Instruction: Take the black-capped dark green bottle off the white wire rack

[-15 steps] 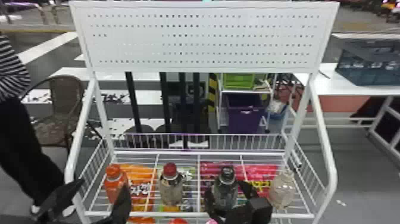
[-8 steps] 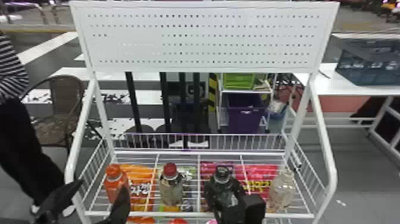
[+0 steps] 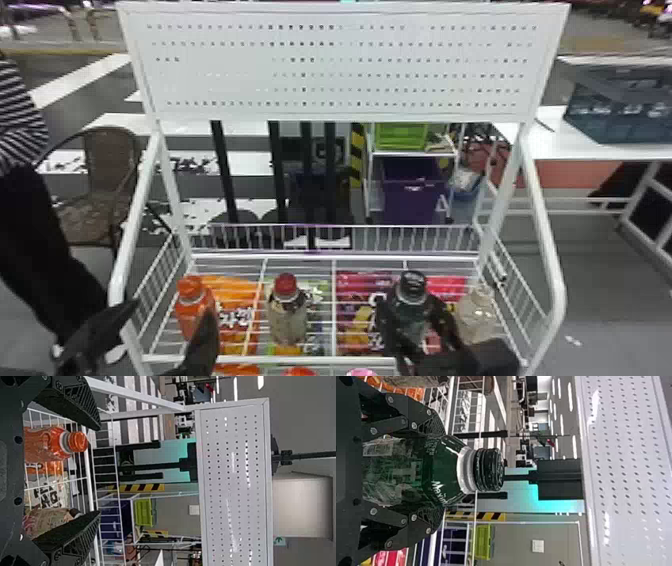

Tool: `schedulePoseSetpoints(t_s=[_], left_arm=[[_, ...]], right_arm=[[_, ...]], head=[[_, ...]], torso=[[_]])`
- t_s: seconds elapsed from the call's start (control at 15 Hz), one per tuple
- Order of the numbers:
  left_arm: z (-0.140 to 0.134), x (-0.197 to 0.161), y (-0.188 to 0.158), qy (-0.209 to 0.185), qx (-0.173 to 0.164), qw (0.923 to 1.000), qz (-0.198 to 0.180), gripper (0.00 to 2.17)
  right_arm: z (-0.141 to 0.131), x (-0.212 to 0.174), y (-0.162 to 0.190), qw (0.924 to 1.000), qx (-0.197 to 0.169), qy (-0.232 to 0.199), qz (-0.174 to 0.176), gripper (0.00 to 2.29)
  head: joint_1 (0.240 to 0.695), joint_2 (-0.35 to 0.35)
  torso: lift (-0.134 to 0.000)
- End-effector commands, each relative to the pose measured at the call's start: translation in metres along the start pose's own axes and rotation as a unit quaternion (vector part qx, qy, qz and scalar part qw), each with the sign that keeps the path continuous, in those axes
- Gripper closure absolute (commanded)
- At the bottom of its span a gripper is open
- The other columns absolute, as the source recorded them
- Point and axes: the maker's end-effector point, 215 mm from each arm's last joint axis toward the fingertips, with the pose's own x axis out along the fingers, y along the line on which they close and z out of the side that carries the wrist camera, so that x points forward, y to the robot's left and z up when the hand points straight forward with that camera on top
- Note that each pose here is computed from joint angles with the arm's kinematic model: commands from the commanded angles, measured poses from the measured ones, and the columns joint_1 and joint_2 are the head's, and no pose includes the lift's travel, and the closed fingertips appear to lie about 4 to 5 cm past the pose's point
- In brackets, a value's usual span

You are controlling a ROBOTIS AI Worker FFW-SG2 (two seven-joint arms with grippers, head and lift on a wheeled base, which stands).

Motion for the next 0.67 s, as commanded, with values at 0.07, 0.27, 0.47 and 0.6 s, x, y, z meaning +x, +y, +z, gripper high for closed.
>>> schedulePoseSetpoints(t_s=[0.07,0.27,0.47,0.6], left_arm=[[-0.001,0.0,-0.002,0.001,-0.001,1.0,-0.002,0.14],[0.001,0.0,-0.002,-0.004,-0.002,1.0,-0.001,0.14],[0.001,0.0,-0.001,-0.007,-0.003,1.0,0.001,0.14],[0.003,0.0,0.001,-0.01,-0.003,0.9999,0.003,0.14]], right_arm=[[0.035,-0.042,-0.04,0.9994,-0.013,-0.011,-0.03,1.02],[0.061,-0.087,-0.074,0.9977,-0.012,-0.025,-0.062,1.02],[0.086,-0.133,-0.103,0.9949,-0.017,-0.049,-0.086,1.02],[0.087,-0.159,-0.121,0.9938,-0.032,-0.037,-0.099,1.02]], head=[[0.499,0.0],[0.499,0.0],[0.499,0.0],[0.499,0.0]], torso=[[0.0],[0.0],[0.0],[0.0]])
